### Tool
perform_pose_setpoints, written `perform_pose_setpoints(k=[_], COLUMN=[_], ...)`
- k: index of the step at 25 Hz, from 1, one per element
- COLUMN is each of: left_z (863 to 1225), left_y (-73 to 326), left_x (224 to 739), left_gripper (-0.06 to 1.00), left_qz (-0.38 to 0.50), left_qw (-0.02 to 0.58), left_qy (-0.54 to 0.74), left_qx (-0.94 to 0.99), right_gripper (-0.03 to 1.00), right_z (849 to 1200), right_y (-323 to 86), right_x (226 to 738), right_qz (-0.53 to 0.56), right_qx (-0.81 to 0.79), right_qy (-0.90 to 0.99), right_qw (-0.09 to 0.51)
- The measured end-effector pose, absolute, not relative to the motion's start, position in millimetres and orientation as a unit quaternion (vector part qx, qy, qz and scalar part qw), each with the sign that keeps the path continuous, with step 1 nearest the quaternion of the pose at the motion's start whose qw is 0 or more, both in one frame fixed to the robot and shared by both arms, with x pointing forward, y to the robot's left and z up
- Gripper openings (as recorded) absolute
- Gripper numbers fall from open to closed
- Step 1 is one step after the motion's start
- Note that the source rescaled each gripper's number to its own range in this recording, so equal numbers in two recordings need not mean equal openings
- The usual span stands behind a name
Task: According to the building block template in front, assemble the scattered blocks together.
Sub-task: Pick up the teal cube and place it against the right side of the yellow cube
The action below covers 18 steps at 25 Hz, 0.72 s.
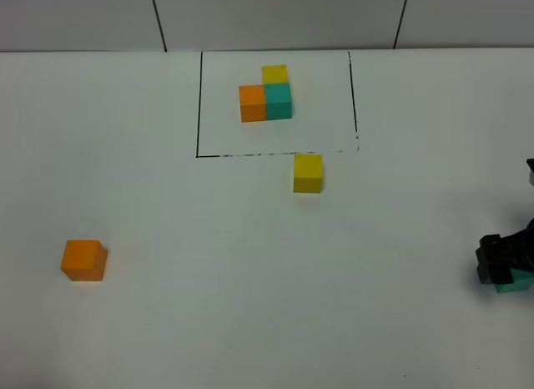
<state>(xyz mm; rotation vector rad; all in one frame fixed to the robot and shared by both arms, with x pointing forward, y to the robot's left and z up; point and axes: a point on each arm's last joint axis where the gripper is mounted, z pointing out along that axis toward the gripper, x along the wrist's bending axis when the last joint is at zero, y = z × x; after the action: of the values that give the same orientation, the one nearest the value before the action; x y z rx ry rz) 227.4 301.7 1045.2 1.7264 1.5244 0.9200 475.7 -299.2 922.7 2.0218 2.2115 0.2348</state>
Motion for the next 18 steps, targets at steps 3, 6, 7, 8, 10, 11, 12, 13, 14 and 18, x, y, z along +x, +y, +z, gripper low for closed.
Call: perform_pose_setpoints(k=[3,6,7,8,10,11,12,13,14,18], left_z=[1045,1045,1045,1045,1045,1045,1045,1045,1045,1045], left_y=[302,302,302,302,302,302,302,302,302,302], left_x=[227,227,227,227,227,227,227,227,227,227], left_gripper=[0.72,0.72,0.72,0.72,0.72,0.72,0.72,0.72,0.72,0.72], left_qz=[0.351,0.351,0.351,0.351,0.351,0.351,0.351,0.351,0.351,0.351], left_qw=[0.325,0.325,0.325,0.325,0.325,0.325,0.325,0.325,0.325,0.325], left_qy=[0.581,0.581,0.581,0.581,0.581,0.581,0.581,0.581,0.581,0.581], left_qx=[0.658,0.658,0.658,0.658,0.658,0.658,0.658,0.658,0.658,0.658], right_gripper=[0.81,0.81,0.81,0.80,0.79,0.78,0.76,0.74,0.72,0.54], right_z=[911,903,901,899,896,895,894,893,893,892], right_y=[-306,-308,-308,-308,-308,-308,-308,-308,-308,-307], right_x=[479,481,482,482,483,483,483,484,484,484], right_qz=[0.068,0.065,0.064,0.064,0.061,0.061,0.061,0.061,0.061,0.065], right_qx=[0.681,0.682,0.683,0.684,0.684,0.683,0.681,0.680,0.680,0.683], right_qy=[0.727,0.726,0.726,0.725,0.725,0.727,0.728,0.729,0.729,0.726], right_qw=[0.057,0.054,0.053,0.052,0.049,0.049,0.048,0.048,0.048,0.047])
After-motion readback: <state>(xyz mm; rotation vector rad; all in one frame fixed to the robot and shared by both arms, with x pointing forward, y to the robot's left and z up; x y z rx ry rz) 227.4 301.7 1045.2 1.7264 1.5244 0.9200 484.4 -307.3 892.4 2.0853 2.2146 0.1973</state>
